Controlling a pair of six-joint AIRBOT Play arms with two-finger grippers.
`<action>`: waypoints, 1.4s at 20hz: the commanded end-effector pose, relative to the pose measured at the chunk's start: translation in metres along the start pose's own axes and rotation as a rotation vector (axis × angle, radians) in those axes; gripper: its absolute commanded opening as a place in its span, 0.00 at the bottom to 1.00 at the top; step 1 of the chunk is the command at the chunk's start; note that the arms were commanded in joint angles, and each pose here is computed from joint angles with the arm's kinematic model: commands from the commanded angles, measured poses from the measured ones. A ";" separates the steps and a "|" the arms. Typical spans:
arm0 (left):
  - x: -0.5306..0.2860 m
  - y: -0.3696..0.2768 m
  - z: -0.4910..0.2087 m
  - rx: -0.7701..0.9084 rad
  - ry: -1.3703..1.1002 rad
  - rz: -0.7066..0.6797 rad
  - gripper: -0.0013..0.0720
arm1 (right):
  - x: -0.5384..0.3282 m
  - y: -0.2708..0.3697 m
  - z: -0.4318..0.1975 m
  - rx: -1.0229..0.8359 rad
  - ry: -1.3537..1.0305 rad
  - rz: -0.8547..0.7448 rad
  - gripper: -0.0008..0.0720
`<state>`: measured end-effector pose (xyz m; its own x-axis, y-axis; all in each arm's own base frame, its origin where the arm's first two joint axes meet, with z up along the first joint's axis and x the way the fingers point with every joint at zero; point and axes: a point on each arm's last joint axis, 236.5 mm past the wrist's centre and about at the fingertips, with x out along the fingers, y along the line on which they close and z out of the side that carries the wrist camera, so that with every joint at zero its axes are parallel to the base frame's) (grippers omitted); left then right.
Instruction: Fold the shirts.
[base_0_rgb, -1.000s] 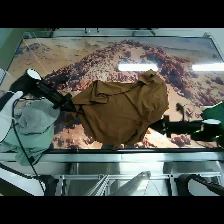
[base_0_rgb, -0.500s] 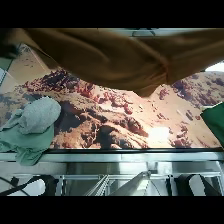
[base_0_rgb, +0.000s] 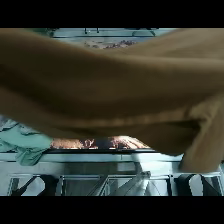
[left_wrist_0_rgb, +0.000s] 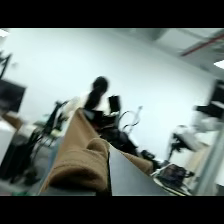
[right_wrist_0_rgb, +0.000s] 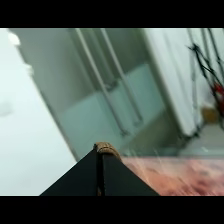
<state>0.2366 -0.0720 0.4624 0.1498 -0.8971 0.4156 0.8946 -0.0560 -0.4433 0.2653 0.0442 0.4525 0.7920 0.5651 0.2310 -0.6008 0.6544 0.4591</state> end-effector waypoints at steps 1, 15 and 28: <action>-0.020 0.107 -0.037 -0.150 0.129 0.304 0.04 | 0.013 -0.093 -0.047 0.050 0.152 -0.251 0.04; -0.070 0.456 -0.250 -0.834 0.275 0.485 0.98 | 0.092 -0.336 -0.322 0.628 0.610 -0.317 0.63; -0.204 0.464 -0.235 -0.841 0.525 0.928 0.98 | -0.134 -0.252 -0.479 0.986 1.000 -0.737 0.48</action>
<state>0.5255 -0.0303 -0.0012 0.2209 -0.8389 -0.4974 0.0359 0.5166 -0.8555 0.3068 0.0387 -0.0623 0.2729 0.6938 -0.6665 0.3390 0.5790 0.7415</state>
